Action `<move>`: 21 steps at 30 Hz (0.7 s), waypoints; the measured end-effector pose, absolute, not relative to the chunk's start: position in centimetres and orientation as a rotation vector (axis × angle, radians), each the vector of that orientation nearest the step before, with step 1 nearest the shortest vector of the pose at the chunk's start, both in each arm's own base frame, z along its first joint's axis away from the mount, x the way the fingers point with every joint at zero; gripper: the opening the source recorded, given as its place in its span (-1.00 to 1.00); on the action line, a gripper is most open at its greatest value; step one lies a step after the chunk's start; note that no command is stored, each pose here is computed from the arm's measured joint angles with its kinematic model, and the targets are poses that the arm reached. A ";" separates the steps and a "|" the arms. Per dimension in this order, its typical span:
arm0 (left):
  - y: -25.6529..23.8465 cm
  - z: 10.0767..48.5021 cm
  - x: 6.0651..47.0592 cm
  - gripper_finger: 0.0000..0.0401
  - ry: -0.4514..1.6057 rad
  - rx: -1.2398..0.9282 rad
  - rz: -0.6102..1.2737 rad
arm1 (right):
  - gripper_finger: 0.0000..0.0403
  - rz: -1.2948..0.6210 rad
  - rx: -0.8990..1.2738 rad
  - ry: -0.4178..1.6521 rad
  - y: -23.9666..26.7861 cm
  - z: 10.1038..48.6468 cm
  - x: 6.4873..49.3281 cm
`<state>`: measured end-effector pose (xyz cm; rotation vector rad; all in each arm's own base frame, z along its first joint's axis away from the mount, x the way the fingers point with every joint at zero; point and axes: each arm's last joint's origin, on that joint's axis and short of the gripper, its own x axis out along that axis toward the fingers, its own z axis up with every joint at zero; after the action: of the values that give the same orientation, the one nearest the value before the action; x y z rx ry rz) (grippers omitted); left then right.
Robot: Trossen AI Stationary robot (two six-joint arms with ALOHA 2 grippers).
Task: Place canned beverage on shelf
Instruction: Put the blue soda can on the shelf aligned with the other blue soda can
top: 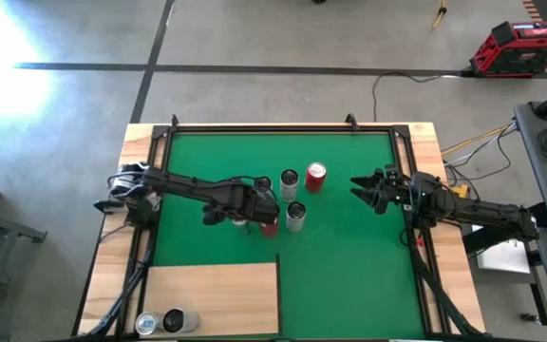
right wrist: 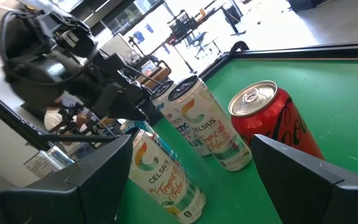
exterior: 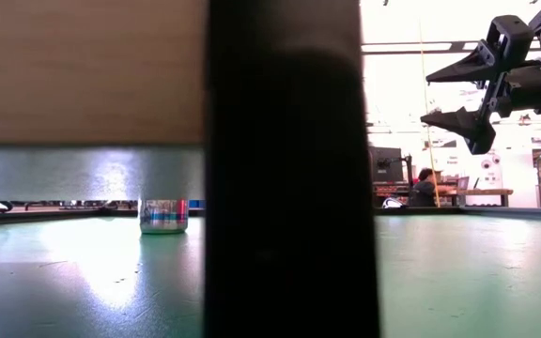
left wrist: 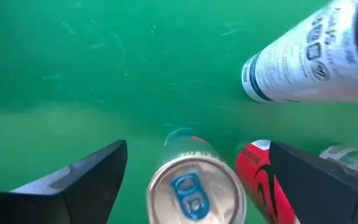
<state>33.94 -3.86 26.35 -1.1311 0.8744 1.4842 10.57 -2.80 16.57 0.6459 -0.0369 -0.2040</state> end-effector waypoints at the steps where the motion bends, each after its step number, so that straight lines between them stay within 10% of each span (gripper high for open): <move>1: -3.6 26.1 34.0 0.86 0.880 -1.147 1.485 | 0.58 -0.204 0.646 -0.037 -2.8 16.6 10.6; 12: -3.0 24.9 34.3 0.73 0.924 -1.237 1.469 | 0.58 -0.204 0.646 -0.037 -2.8 16.6 10.6; 21: -3.9 24.8 34.2 0.04 0.950 -1.246 1.459 | 0.58 -0.204 0.646 -0.036 -2.8 16.6 10.6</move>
<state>34.20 -3.91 24.76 -1.2461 0.9500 1.4592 10.57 -2.80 16.57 0.6463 -0.0364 -0.2042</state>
